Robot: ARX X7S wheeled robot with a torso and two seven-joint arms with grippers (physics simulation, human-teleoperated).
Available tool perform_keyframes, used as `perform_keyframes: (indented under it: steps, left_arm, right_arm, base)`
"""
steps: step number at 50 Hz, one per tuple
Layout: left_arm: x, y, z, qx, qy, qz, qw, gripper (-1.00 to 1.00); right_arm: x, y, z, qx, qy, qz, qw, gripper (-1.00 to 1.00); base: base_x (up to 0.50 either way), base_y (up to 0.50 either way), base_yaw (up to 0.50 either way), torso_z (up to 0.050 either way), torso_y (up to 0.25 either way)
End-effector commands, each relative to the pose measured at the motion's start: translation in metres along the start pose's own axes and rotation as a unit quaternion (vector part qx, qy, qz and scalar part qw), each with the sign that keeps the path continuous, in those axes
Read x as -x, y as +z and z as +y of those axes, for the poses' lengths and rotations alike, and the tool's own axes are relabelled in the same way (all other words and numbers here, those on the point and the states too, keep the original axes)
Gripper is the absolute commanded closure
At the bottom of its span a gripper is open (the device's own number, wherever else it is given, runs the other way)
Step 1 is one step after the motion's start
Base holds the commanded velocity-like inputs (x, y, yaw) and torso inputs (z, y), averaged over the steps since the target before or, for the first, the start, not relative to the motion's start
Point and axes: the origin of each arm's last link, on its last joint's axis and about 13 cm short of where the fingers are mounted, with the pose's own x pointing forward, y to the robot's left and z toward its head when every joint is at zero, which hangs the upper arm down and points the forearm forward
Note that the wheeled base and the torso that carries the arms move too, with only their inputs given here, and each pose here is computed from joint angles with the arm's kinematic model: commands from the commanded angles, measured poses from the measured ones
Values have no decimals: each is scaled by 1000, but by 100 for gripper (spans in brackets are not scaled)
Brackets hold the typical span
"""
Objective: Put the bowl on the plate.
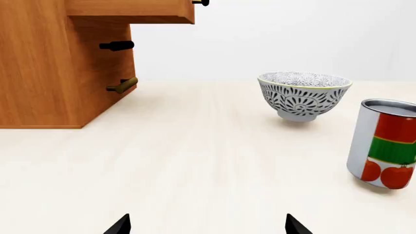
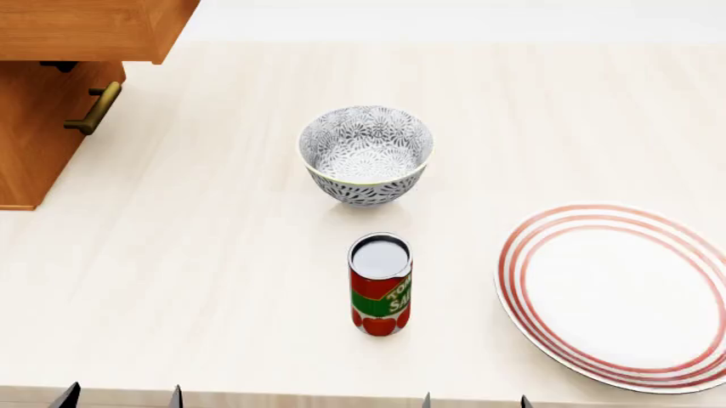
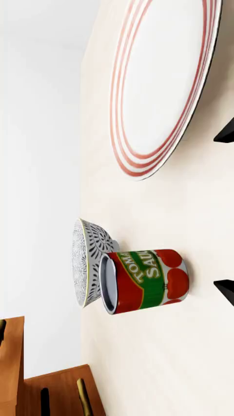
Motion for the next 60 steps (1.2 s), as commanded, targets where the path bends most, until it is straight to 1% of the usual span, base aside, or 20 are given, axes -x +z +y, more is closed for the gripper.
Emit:
perform_keyframes:
  steps: [1, 4, 11, 13, 14, 19, 21, 22, 25, 26, 28, 29, 30, 32, 33, 36, 40, 49, 52, 60]
  left_arm:
    - [1, 1, 0, 0, 0, 0, 1000, -100]
    - [1, 0, 0, -4, 2, 0, 1000, -100]
    - [1, 1, 0, 13, -10, -9, 1000, -100]
    - [0, 1, 0, 11, -5, -7, 1000, -100]
    - [-3, -1, 1, 0, 12, -9, 1000, -100]
    - [-6, -5, 1, -5, 7, 23, 1000, -100]
    - [-10, 1, 2, -14, 16, 11, 1000, -100]
    - [-14, 11, 3, -11, 15, 3, 1000, -100]
    - [-20, 29, 4, -41, 14, -17, 999, -100]
    - [-23, 45, 4, -26, 8, -24, 999, -100]
    - [-26, 64, 5, -24, 6, -42, 999, -100]
    - [-27, 72, 5, -14, 2, -44, 999, -100]
    - [-28, 91, 5, 8, -9, -48, 999, -100]
    - [-29, 106, 6, 17, -16, -64, 998, -100]
    - [-28, 124, 5, 24, -21, -85, 996, -100]
    - [-23, 153, 6, 41, -38, -109, 993, -100]
    - [-17, 173, 6, 47, -45, -131, 989, -100]
    - [-17, 182, 8, 51, -41, -147, 987, -100]
    - [-18, 181, 9, 54, -39, -144, 987, -100]
    - [-20, 176, 11, 58, -33, -139, 988, -100]
  right_arm:
    - [1, 2, 1, 0, 0, 0, 1000, -100]
    - [-1, 1, 0, -3, -4, 5, 1000, -100]
    - [0, 0, -1, -3, -2, 8, 1000, -100]
    - [-1, -2, -1, 0, -3, 13, 1000, -100]
    - [-2, -5, -1, 4, -5, 31, 1000, -100]
    - [-5, -6, -1, 16, -13, 55, 998, -100]
    - [-7, 2, -2, 21, -16, 47, 999, -100]
    - [-9, 15, -4, 15, -17, 36, 999, -100]
    - [-12, 39, -7, 9, -13, 25, 1000, -100]
    - [-12, 55, -6, 13, -10, 16, 1000, -100]
    - [-10, 73, -7, 18, -4, -11, 1000, -100]
    - [-9, 80, -7, 23, -5, -19, 1000, -100]
    - [-8, 96, -7, 33, 2, -40, 999, -100]
    - [-8, 107, -8, 46, 0, -51, 998, -100]
    - [-7, 121, -8, 49, 12, -64, 997, -100]
    - [-5, 145, -10, 50, 16, -87, 995, -100]
    - [-2, 166, -12, 61, 16, -120, 991, -100]
    - [-1, 202, -19, 57, -9, -186, 981, -100]
    - [0, 210, -22, 43, -7, -205, 978, -100]
    - [-4, 205, -23, 45, -11, -195, 980, -100]
  base:
    - [0, 0, 0, 0, 0]
    - [0, 0, 0, 0, 0]
    - [0, 0, 0, 0, 0]
    - [0, 0, 0, 0, 0]
    - [0, 0, 0, 0, 0]
    - [0, 0, 0, 0, 0]
    - [0, 0, 0, 0, 0]
    - [0, 0, 0, 0, 0]
    - [0, 0, 0, 0, 0]
    - [0, 0, 0, 0, 0]
    - [0, 0, 0, 0, 0]
    - [0, 0, 0, 0, 0]
    - [0, 0, 0, 0, 0]
    - [0, 0, 0, 0, 0]
    - [0, 0, 0, 0, 0]
    - [0, 0, 0, 0, 0]
    - [0, 0, 0, 0, 0]
    - [26, 0, 0, 0, 0]
    - [361, 0, 0, 0, 0]
    - [500, 0, 0, 0, 0]
